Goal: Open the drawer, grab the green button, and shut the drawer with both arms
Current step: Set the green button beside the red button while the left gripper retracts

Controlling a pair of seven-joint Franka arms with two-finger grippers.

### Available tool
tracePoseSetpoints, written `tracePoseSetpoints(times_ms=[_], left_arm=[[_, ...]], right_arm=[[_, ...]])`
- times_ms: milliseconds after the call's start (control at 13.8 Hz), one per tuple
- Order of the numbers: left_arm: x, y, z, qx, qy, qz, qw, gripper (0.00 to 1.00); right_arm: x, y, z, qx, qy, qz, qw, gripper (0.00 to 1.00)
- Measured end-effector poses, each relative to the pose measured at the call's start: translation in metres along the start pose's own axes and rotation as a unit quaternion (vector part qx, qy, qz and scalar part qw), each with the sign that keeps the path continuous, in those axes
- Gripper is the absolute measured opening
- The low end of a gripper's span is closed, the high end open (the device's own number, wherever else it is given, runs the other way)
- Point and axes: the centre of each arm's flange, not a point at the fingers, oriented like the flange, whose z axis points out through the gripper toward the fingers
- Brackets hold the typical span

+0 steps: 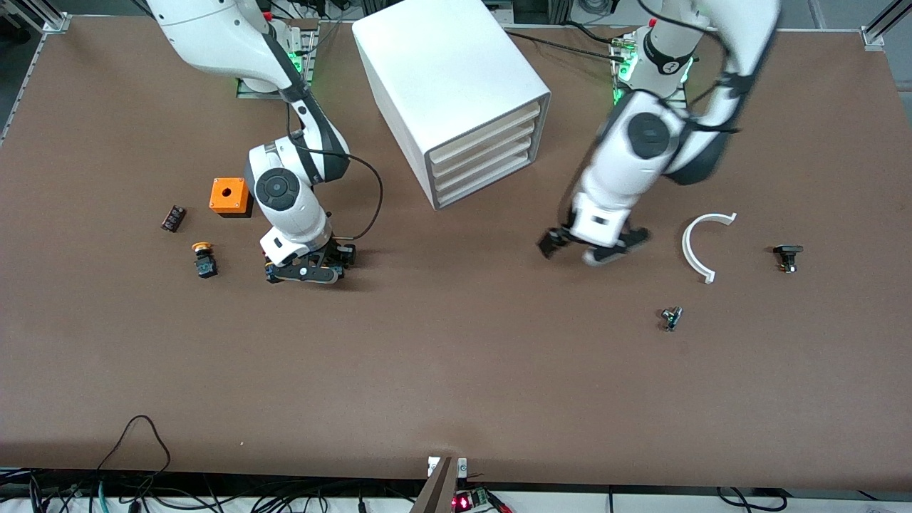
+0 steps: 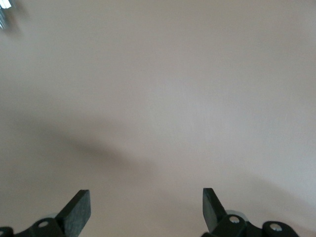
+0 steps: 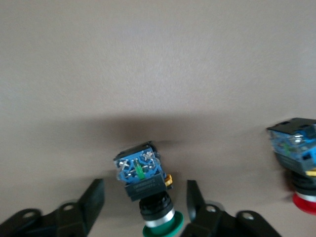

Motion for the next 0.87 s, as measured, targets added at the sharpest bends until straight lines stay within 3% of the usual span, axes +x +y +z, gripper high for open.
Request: tracePoseSetpoints(times_ms=[145,436,872], left_arm=[[0.037,-0.040,-0.059,0.018,0.011,0.065,0.998,1.00],[0.060,-0.108,-0.179,0.069,-0.033,0.145,0.986,1.00],[0.056,-0.166,-0.258,0.073,-0.043,0.171,0.982,1.00]], right_arm=[[0.020,-0.002,-0.044,-0.012,-0.017,0.010,1.000,0.99],[0.051,0.000,-0.130,-0.021,-0.026,0.025,0.999,1.00],[0.107,0.088,-0.259,-0.026,-0.010,0.107,0.994,1.00]])
